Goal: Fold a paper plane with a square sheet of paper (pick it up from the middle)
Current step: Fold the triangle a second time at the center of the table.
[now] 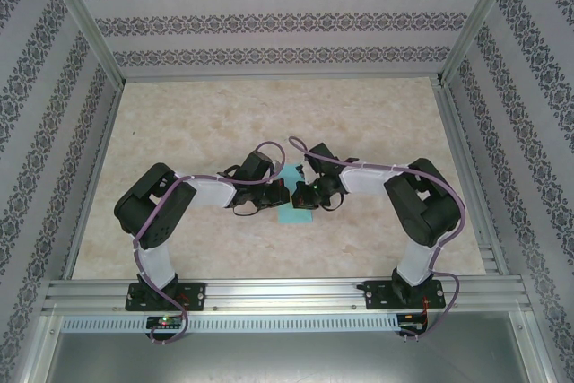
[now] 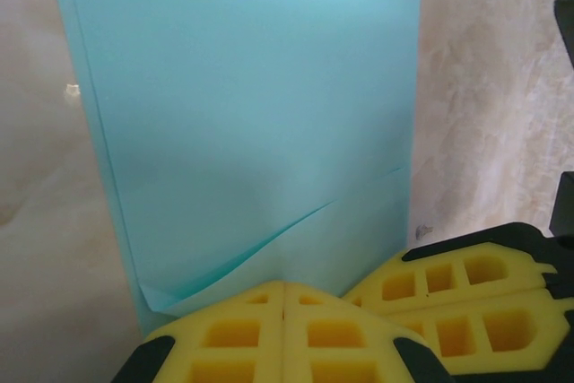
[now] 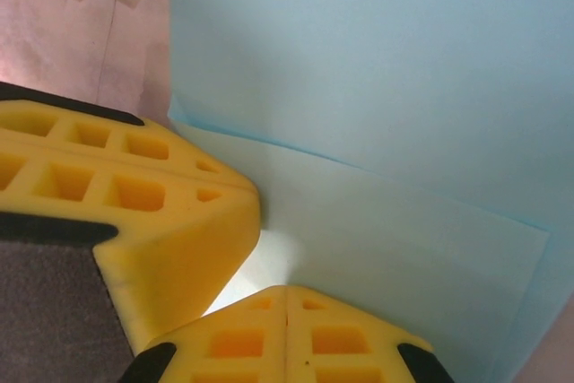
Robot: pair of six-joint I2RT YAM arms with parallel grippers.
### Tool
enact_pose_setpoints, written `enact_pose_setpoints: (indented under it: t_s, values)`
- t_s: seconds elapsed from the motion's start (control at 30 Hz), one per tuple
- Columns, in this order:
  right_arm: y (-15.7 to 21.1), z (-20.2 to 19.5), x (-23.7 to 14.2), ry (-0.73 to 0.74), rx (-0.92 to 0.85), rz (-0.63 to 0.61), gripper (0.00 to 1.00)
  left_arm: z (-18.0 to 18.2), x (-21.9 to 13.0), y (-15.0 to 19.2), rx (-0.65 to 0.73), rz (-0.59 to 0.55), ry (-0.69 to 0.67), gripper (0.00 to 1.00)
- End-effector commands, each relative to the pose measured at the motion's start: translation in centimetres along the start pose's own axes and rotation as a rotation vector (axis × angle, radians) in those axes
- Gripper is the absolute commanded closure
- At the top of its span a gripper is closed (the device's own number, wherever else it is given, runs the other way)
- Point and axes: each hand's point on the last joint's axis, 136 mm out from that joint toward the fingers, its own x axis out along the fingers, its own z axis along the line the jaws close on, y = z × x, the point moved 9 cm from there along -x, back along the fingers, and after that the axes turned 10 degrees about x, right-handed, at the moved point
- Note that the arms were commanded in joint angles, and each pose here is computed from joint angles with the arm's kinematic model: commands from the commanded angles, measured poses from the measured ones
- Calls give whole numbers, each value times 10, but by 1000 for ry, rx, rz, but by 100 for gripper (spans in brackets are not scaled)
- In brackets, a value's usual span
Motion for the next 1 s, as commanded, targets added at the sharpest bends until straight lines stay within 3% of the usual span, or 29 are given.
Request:
enact_pose_setpoints:
  t_s: [0.0, 0.43, 0.73, 0.83, 0.97]
  values:
    - [31, -26, 0, 95, 29, 94, 96, 34, 8, 15, -74, 54, -166, 96]
    - [64, -61, -20, 127, 113, 105, 96, 35, 10, 14, -79, 67, -176, 96]
    - [38, -34, -53, 5, 106, -92, 94, 18, 6, 2, -50, 56, -128, 93]
    - [24, -24, -62, -30, 112, -180, 88, 2, 1, -8, -29, 36, -70, 90]
    - [6, -15, -63, -57, 134, -255, 75, -33, -15, -27, -39, -34, 113, 73]
